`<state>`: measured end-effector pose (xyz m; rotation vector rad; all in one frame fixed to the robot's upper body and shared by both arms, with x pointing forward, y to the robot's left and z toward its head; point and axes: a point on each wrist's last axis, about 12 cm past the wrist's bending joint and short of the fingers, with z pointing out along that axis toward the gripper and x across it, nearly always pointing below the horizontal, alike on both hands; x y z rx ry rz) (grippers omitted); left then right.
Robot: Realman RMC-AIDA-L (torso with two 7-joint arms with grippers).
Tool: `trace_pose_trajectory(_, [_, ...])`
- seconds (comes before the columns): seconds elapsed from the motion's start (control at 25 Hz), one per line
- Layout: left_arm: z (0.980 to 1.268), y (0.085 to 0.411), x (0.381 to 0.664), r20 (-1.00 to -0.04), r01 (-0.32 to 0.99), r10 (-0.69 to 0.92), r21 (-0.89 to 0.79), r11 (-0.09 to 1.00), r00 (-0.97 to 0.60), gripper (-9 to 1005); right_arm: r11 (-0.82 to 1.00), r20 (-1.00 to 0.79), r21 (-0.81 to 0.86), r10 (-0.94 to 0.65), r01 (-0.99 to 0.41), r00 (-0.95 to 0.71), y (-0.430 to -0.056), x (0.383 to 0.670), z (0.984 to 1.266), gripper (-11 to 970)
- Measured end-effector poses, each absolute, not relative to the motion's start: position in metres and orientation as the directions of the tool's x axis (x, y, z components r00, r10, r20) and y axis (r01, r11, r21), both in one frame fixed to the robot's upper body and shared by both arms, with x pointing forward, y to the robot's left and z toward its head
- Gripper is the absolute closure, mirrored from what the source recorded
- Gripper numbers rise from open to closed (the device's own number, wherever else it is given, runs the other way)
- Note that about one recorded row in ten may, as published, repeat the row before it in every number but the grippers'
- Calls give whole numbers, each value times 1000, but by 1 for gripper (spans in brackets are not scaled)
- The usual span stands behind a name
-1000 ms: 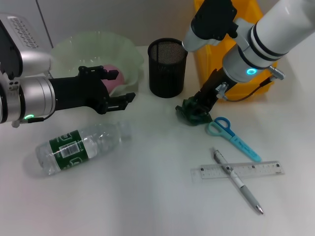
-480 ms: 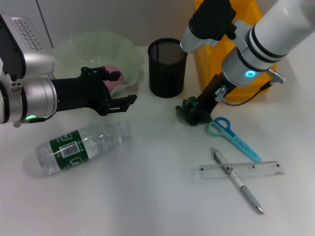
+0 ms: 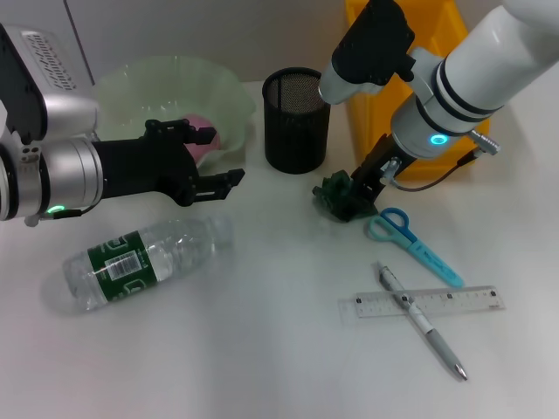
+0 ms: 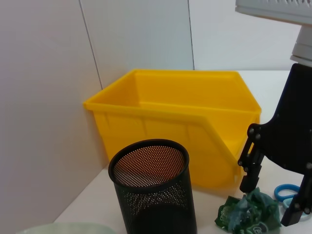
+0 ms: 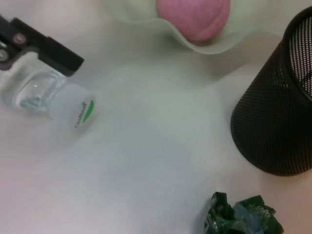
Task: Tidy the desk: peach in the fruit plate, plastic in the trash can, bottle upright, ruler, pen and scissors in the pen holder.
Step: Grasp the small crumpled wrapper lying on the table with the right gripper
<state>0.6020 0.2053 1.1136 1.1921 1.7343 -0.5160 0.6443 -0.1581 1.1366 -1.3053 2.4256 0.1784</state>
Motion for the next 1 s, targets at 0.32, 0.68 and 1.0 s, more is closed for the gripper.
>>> trace_pose_trajectory(0.32, [1113, 204, 601, -866, 887, 493, 158, 435, -88, 276, 568, -387, -75, -774, -820, -501, -159, 646, 1131, 264])
trace_pose_trajectory(0.68, [1113, 204, 601, -865, 887, 493, 157, 434, -88, 277, 572, -389, -81, -772, -817, -502, -159, 648, 1129, 266])
trace_pose_trajectory(1.0, [1112, 205, 601, -865, 887, 493, 156, 436, -90, 277, 571, -378, -90, -778, -816, -502, -158, 649, 1129, 275])
